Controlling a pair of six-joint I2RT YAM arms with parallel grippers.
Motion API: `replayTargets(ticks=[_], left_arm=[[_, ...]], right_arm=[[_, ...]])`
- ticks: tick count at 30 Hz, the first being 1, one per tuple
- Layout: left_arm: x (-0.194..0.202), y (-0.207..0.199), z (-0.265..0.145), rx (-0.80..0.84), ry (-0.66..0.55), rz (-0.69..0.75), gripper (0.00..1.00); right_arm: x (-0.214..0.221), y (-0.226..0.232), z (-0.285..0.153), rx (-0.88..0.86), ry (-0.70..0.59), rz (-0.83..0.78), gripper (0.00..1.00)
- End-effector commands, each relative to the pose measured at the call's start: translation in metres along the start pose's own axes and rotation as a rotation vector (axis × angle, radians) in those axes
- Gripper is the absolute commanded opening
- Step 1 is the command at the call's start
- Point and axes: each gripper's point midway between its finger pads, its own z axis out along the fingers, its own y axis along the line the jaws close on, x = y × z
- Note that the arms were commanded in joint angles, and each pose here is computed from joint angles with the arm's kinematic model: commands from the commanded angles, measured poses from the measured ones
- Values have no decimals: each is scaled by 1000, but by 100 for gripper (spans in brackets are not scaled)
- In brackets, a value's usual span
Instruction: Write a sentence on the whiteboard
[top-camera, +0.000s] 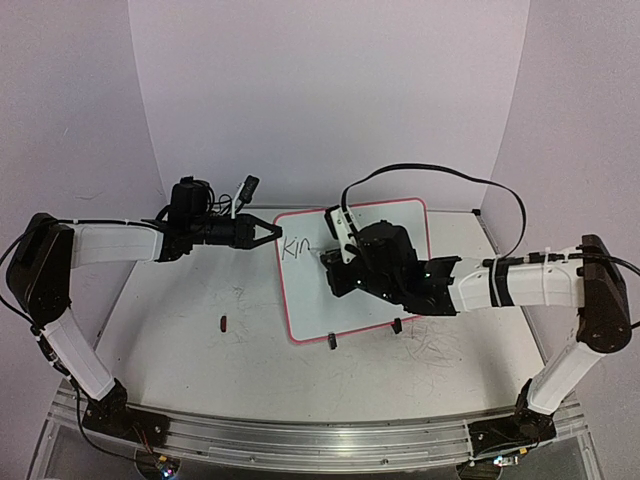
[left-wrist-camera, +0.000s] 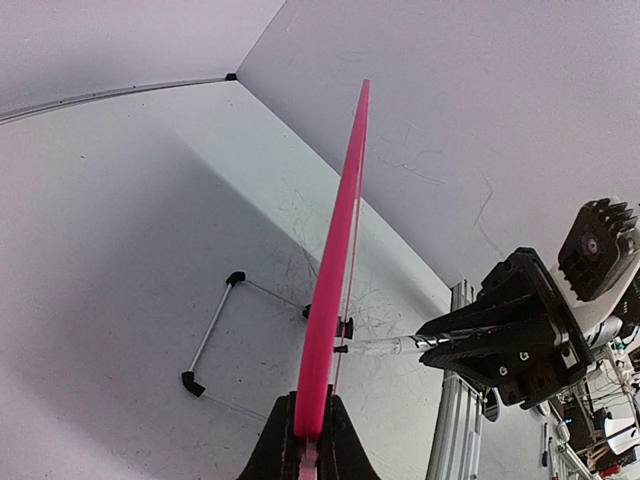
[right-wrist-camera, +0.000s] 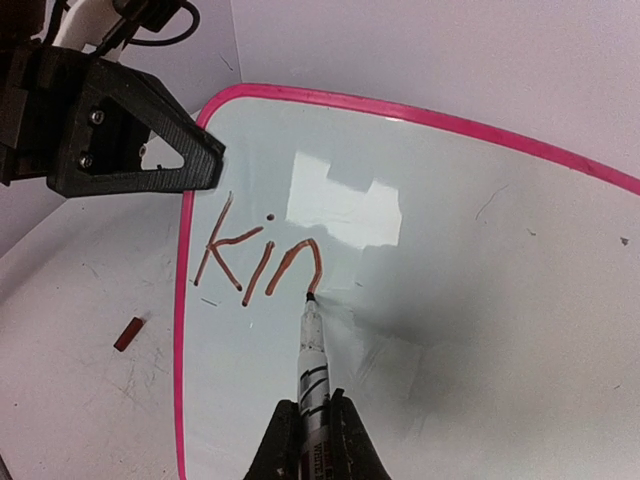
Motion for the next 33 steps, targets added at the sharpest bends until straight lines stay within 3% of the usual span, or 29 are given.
replayTargets(ticks=[1,13,33], left_arm=[[-13,-18,-6,20,-34,69,0],[-12,-17,-6,18,-33,69,0],[-12,-19,-7,26,-33,72,0]], right_arm=[[8,-9,-4,21,26,16,0],[-36,-6,-21,-13,-76,61,0],[-29,-20,-7,45,-60,66,0]])
